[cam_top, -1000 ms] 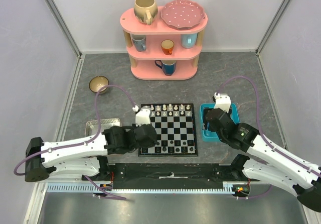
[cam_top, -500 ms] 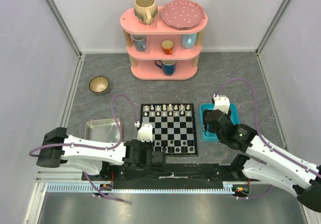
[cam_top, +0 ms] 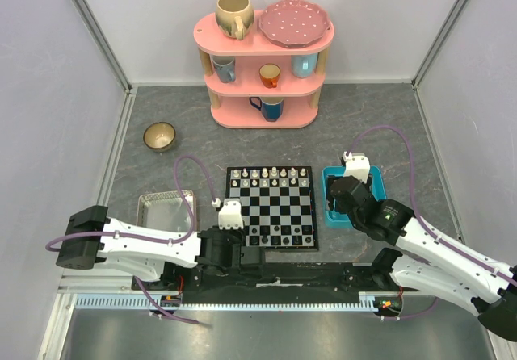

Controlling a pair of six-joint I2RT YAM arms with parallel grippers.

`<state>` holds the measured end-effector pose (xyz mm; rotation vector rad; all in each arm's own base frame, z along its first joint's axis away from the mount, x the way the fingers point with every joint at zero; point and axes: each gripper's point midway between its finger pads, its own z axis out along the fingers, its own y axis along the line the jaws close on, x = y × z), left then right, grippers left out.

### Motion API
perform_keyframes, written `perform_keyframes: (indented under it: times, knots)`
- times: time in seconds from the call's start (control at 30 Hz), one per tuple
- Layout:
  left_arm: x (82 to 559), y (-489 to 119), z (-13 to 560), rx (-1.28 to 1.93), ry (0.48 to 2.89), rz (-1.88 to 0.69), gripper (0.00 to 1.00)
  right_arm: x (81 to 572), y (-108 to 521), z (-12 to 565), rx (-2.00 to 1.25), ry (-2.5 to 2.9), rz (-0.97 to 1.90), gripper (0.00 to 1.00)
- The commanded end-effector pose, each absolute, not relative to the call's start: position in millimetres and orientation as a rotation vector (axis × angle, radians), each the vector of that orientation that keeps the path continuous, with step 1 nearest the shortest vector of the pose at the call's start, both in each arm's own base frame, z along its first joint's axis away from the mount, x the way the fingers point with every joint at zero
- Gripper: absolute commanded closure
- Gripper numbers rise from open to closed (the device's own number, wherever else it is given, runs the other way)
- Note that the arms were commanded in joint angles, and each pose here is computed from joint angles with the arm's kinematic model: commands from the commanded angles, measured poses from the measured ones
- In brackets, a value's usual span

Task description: Set up the chess pieces on the board

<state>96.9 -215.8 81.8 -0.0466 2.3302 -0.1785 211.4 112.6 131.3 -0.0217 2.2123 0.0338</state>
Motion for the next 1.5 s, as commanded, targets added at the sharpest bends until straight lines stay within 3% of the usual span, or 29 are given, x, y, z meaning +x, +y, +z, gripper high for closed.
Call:
perform_keyframes:
  times: [0.0, 1.47]
  knots:
    - [105, -226, 86, -0.052, 2.26, -0.236, 0.98, 215, 115, 134, -0.013, 2.196, 0.053, 0.25]
    - [110, -223, 55, -0.025, 2.294, -0.158, 0.98, 214, 116, 131, -0.026, 2.21, 0.044, 0.24]
